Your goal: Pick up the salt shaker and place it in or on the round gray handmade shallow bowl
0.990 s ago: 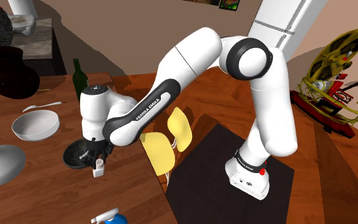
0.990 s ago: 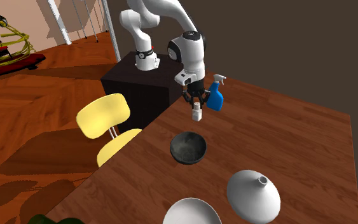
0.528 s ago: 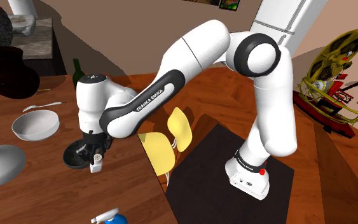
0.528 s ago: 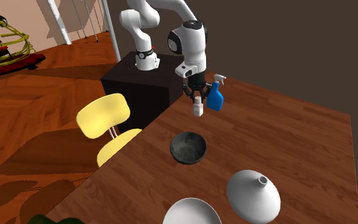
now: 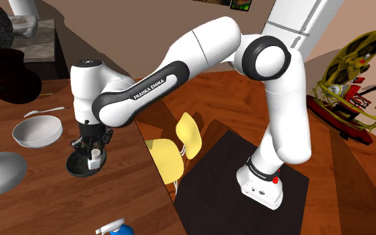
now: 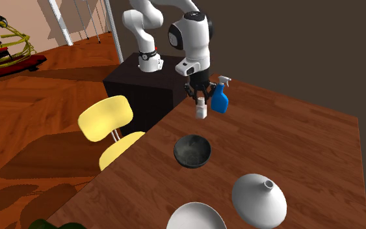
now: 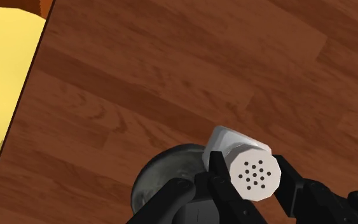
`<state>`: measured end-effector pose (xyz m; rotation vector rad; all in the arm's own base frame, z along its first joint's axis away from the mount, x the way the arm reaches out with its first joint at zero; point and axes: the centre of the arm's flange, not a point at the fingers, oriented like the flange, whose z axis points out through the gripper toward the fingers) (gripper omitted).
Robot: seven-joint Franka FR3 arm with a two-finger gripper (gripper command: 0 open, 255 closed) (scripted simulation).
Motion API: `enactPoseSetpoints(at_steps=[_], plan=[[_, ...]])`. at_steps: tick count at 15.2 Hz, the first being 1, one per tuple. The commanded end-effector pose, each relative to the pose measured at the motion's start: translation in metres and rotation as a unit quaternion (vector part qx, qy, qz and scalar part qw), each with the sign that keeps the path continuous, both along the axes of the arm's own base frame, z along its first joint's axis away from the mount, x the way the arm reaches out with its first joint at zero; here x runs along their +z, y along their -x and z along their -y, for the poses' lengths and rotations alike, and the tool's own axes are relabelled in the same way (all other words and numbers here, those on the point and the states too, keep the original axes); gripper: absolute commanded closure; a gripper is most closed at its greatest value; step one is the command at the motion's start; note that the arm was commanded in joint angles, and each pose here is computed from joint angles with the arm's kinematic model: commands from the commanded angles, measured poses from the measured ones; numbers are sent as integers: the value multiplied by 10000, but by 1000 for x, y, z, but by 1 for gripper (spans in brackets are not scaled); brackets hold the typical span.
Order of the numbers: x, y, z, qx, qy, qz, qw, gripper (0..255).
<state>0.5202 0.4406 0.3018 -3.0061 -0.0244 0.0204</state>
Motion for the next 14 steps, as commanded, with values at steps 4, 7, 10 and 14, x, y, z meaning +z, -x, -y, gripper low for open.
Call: enactPoseSetpoints(at_steps=[4,7,10,14], plan=[[13,-62,2,1,3,-2,10000,255],[22,-101,4,1,3,-2,10000,255],[31,-139,6,1,3,-2,10000,255],[10,-139,6,1,3,-2,10000,255]])
